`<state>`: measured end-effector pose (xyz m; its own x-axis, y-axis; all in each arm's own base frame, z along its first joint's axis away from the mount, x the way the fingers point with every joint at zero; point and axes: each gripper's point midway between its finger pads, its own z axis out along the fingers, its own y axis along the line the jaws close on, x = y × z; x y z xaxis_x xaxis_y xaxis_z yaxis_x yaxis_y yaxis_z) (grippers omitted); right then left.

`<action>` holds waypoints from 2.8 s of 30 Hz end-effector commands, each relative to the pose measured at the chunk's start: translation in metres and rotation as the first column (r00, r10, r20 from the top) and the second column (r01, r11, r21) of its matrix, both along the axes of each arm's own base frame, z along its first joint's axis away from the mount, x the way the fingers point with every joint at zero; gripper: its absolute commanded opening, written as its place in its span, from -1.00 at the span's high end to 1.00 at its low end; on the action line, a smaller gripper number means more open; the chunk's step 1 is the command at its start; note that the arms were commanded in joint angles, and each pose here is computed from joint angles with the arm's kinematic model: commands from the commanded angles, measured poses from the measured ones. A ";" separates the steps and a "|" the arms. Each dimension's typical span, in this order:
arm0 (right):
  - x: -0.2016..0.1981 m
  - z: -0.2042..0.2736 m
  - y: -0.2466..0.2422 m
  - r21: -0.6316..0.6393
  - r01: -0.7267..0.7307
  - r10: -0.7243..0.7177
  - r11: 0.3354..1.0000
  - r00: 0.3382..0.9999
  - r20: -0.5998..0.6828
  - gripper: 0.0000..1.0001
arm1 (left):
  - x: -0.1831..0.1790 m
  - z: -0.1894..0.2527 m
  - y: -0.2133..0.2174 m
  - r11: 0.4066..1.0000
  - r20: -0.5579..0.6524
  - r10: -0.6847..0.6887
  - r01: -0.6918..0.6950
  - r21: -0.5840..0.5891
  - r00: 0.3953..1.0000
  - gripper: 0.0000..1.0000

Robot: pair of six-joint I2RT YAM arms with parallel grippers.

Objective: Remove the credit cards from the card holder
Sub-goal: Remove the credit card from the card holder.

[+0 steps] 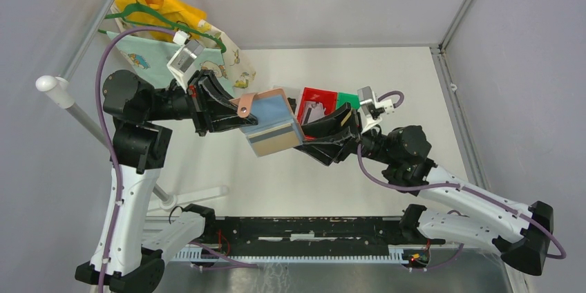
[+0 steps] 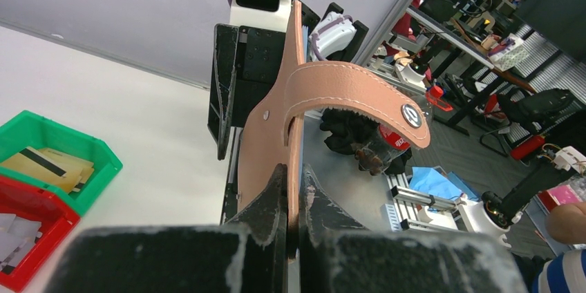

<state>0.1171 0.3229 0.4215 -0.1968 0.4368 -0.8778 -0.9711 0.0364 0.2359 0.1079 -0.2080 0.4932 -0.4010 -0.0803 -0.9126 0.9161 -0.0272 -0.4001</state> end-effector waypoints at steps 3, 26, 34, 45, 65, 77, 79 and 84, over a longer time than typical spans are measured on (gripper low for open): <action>-0.001 0.035 -0.008 0.115 0.004 -0.004 0.993 1.000 0.004 -0.03 | -0.019 0.019 0.005 1.000 0.052 -0.010 0.011 -0.021 0.999 0.96; 0.002 0.053 0.024 0.034 -0.072 0.072 0.997 0.997 0.019 -0.62 | -0.010 -0.008 0.004 1.000 0.021 0.007 -0.007 0.016 1.000 0.96; 0.001 0.064 0.032 0.057 -0.095 0.092 0.994 0.995 0.047 -0.62 | -0.013 -0.016 0.004 1.000 0.010 0.000 0.000 0.026 1.000 0.96; -0.001 0.075 0.026 0.122 -0.096 0.092 0.988 0.995 0.038 -0.18 | -0.014 -0.027 0.005 0.999 0.000 0.000 0.000 0.042 1.000 0.96; 0.001 0.040 0.027 -0.002 -0.075 0.075 0.997 0.997 -0.026 0.88 | 0.011 -0.003 0.011 0.976 0.185 0.207 -0.216 0.030 0.961 -0.30; -0.003 0.036 0.035 -0.067 -0.120 0.119 0.991 0.993 -0.019 0.87 | -0.004 -0.064 0.017 0.969 0.189 0.079 -0.120 0.216 0.979 -0.14; -0.002 0.037 0.037 -0.076 -0.122 0.120 0.990 0.992 -0.026 0.87 | -0.008 -0.072 0.020 0.964 0.197 0.077 -0.123 0.234 0.977 -0.12; 0.000 0.040 0.042 -0.095 -0.134 0.131 0.986 0.991 -0.034 0.89 | -0.022 -0.090 0.025 0.957 0.198 0.038 -0.093 0.275 0.979 -0.07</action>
